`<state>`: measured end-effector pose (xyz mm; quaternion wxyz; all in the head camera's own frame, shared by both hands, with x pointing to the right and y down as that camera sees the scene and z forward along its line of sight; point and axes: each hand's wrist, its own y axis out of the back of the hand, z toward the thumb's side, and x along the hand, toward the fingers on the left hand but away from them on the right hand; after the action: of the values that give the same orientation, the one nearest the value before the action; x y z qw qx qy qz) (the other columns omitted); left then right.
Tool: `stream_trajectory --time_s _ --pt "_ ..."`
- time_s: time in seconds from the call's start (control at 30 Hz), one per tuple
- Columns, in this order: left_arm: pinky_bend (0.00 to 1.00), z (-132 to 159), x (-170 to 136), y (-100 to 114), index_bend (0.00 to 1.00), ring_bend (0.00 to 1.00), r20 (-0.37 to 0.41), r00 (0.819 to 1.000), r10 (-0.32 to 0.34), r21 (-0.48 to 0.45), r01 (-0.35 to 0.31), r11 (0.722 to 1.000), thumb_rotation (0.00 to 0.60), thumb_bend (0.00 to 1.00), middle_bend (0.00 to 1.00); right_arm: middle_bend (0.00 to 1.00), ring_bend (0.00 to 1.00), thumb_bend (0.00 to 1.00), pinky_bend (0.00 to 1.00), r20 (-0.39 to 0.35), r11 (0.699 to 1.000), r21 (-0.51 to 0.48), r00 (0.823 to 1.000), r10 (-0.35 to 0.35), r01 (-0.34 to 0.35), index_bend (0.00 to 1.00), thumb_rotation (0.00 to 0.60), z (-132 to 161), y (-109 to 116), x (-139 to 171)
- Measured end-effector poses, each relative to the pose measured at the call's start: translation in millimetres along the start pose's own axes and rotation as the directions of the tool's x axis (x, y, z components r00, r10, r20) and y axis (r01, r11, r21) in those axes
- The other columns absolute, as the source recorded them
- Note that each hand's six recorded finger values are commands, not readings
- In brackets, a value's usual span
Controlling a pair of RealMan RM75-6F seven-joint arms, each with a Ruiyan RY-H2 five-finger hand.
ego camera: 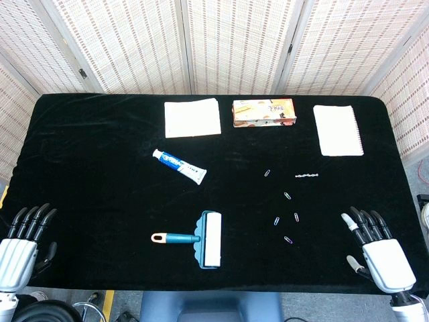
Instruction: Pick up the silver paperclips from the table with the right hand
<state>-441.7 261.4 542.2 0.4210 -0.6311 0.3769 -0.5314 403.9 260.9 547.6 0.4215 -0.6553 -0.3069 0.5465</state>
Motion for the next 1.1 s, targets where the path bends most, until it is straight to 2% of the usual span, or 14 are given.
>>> stream_trajectory --time_s 0.3,0.5,0.67,0.77,0.83,0.93,1.1 --pt "0.00 2.1 -1.4 1.8 0.04 0.08 0.010 1.000 0.007 -0.008 -0.007 1.000 0.600 0.56 0.06 0.00 0.00 0.25 0.00 -0.007 1.000 0.002 1.000 -0.016 0.016 0.00 0.600 1.9 3.1 0.4" --pt "0.00 -5.7 -0.2 4.3 0.04 0.08 -0.016 1.000 0.010 -0.018 -0.010 1.000 0.600 0.56 0.06 0.00 0.00 0.25 0.00 -0.019 0.999 0.013 0.999 -0.031 0.032 0.15 0.600 2.5 8.1 -15.0" --pt "0.00 -0.7 0.9 5.3 0.04 0.08 0.017 1.000 0.009 -0.035 -0.008 0.999 0.600 0.56 0.06 0.00 0.00 0.26 0.00 -0.016 0.997 0.077 1.000 -0.007 0.008 0.24 0.600 5.4 9.9 -45.0" --pt "0.00 -6.1 3.4 4.8 0.03 0.08 -0.010 1.000 0.006 -0.030 -0.006 1.000 0.600 0.56 0.06 0.00 0.00 0.27 0.00 -0.011 0.995 0.096 1.000 0.014 -0.013 0.26 0.600 6.6 10.3 -69.6" --pt "0.00 -9.3 4.0 4.3 0.03 0.08 -0.028 1.000 0.004 -0.026 -0.005 1.000 0.600 0.56 0.06 0.00 0.00 0.27 0.00 -0.009 0.995 0.100 1.000 0.022 -0.021 0.28 0.600 8.1 10.9 -89.4" --pt "0.00 -6.9 4.3 4.0 0.03 0.08 -0.011 1.000 -0.002 -0.034 0.002 0.999 0.600 0.56 0.06 0.00 0.00 0.27 0.00 -0.008 0.995 0.098 1.000 0.014 -0.013 0.30 0.600 11.1 10.1 -114.1" --pt "0.00 -14.5 10.1 3.7 0.02 0.08 -0.033 0.999 -0.008 -0.035 0.007 0.999 0.600 0.56 0.06 0.00 0.00 0.27 0.00 0.015 0.997 0.076 1.000 0.000 -0.001 0.36 0.600 6.1 5.2 -142.1"
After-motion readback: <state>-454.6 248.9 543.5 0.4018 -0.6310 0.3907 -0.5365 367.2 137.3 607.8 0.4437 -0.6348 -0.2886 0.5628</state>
